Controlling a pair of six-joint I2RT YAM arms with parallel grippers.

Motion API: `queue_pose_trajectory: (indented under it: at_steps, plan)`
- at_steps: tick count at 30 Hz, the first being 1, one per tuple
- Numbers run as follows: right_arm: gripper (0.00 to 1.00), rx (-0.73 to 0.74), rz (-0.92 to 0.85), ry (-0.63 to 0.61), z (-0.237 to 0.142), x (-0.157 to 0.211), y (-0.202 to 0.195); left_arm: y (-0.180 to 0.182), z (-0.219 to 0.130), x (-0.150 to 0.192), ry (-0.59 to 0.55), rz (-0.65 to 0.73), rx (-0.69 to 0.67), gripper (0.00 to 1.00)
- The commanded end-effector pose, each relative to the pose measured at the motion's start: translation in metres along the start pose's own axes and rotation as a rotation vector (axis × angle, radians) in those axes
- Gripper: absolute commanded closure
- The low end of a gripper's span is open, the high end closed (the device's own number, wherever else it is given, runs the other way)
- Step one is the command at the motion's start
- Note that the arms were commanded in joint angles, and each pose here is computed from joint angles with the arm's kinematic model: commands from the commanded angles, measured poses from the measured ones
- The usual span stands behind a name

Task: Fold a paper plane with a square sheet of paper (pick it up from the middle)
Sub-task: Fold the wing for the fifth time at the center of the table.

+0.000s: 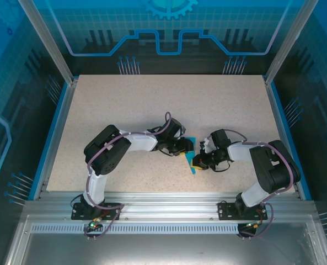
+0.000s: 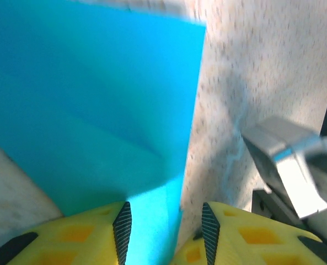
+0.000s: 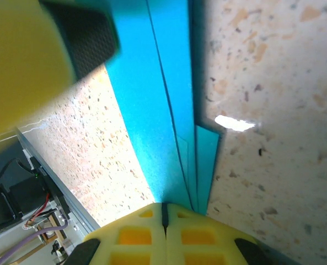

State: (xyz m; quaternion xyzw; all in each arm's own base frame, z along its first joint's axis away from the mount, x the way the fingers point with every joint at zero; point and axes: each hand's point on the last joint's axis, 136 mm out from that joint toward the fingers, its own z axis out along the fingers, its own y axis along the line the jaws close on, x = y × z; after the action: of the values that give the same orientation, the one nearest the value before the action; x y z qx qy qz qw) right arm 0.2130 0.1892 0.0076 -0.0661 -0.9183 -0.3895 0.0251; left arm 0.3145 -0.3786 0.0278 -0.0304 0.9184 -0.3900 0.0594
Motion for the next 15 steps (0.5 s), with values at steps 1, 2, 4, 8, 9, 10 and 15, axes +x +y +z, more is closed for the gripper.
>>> queue_pose_trajectory:
  at_steps: [1, 2, 4, 8, 9, 10, 15]
  plan:
    - [1.0, 0.171, 0.035, 0.006, 0.007, 0.013, -0.041, 0.029, -0.006, -0.034, -0.064, -0.013, -0.087, 0.56]
    - [1.0, 0.172, 0.036, 0.009, 0.007, 0.014, -0.042, 0.029, -0.008, -0.04, -0.07, -0.013, -0.084, 0.56]
    - [1.0, 0.168, 0.034, 0.01, 0.007, 0.013, -0.041, 0.033, -0.011, -0.05, -0.078, -0.02, -0.083, 0.56]
    - [1.0, 0.158, 0.027, 0.01, 0.007, 0.013, -0.039, 0.043, -0.016, -0.067, -0.083, -0.038, -0.084, 0.55]
    - [1.0, 0.153, 0.023, 0.009, 0.007, 0.012, -0.037, 0.044, -0.018, -0.071, -0.084, -0.044, -0.077, 0.55]
    - [1.0, 0.147, 0.02, 0.009, 0.007, 0.013, -0.036, 0.044, -0.02, -0.076, -0.088, -0.049, -0.069, 0.55]
    - [1.0, 0.118, 0.006, 0.002, 0.006, 0.009, -0.027, 0.022, -0.041, -0.088, -0.107, -0.02, -0.03, 0.52]
